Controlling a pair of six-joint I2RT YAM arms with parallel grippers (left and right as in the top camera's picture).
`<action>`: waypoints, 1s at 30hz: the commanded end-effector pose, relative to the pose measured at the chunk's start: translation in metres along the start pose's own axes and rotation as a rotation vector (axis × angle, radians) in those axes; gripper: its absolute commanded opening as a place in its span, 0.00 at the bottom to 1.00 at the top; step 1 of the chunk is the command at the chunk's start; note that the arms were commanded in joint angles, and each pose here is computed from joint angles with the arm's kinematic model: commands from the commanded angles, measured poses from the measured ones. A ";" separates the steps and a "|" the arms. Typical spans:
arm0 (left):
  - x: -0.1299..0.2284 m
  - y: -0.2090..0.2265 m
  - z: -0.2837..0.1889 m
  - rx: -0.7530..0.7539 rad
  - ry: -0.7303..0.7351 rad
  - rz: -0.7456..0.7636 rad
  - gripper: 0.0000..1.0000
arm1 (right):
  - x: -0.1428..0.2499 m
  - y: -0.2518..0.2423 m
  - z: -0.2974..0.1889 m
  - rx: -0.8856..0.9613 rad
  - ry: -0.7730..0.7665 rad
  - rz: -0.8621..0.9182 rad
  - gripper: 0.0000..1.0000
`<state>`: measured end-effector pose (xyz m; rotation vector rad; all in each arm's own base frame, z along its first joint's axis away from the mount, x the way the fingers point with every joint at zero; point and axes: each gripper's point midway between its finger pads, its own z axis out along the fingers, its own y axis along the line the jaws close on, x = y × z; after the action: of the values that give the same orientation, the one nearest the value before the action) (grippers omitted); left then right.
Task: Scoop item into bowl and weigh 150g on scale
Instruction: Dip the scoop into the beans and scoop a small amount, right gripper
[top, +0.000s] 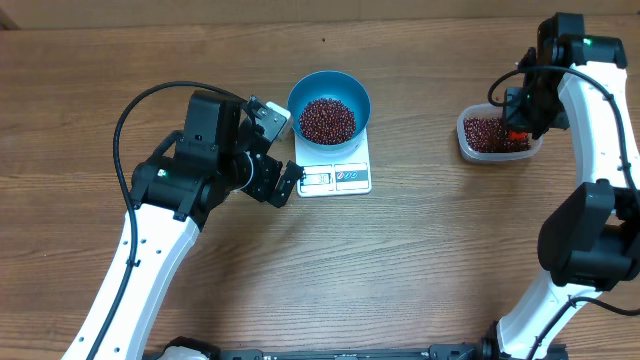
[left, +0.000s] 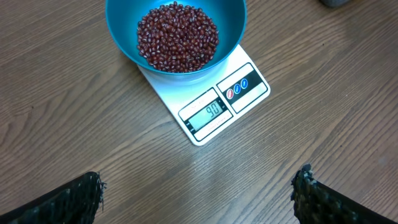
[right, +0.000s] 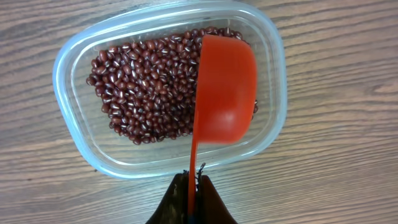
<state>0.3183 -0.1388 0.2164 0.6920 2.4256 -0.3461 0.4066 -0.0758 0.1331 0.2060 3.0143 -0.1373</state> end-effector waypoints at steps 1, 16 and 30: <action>0.000 0.001 0.001 0.003 0.000 -0.014 1.00 | 0.002 -0.004 0.004 0.018 0.013 -0.077 0.04; 0.000 0.001 0.001 0.003 0.000 -0.014 1.00 | 0.011 0.012 0.042 -0.064 0.120 -0.165 0.04; 0.000 0.001 0.001 0.003 0.000 -0.014 1.00 | 0.023 0.053 0.046 -0.317 0.160 -0.246 0.04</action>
<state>0.3182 -0.1390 0.2165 0.6920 2.4253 -0.3464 0.3958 -0.0391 0.0870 -0.1537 3.1605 0.2062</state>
